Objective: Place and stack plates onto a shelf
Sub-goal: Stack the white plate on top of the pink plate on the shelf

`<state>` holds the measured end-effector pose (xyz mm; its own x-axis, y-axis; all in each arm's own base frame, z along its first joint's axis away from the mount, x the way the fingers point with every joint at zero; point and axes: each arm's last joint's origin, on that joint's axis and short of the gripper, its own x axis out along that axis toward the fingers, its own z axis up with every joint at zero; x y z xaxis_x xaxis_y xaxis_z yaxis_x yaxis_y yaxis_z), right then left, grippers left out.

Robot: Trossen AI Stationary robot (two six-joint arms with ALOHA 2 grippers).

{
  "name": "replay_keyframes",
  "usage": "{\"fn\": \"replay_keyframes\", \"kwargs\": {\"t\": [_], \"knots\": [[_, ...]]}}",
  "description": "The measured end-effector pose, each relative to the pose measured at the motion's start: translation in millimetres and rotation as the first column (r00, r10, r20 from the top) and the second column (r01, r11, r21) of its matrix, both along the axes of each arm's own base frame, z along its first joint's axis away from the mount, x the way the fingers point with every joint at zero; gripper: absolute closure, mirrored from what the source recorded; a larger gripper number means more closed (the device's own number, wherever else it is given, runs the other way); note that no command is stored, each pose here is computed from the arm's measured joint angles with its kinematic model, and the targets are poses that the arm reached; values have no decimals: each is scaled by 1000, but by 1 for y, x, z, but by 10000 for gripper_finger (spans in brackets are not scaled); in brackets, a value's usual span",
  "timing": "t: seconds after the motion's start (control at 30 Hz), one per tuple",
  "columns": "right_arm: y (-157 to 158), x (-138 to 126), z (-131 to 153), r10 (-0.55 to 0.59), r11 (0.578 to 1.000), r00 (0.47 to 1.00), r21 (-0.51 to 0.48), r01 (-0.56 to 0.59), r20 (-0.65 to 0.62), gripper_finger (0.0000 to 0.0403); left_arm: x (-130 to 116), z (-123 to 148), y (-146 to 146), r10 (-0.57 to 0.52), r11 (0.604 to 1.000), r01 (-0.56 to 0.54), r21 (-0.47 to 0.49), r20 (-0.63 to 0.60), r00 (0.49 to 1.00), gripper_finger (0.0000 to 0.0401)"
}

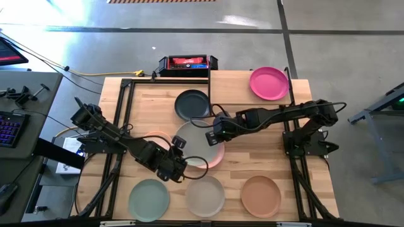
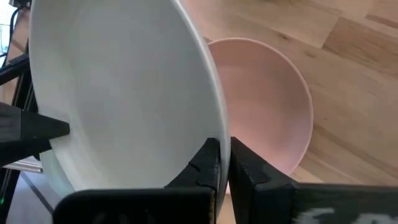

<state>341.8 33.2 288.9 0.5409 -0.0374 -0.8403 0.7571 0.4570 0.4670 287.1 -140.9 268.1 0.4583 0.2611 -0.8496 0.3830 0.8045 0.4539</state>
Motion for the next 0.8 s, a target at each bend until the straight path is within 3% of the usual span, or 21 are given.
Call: {"fn": "replay_keyframes", "kwargs": {"t": [0.37,0.8], "knots": [[-11,-15,1,30,999,993,-22,-33,-117,403,1,22,2,72,997,-71,-20,46,996,288],[-59,-65,47,36,995,996,-91,-43,-79,403,10,52,17,155,984,-167,62,174,972,290]]}}
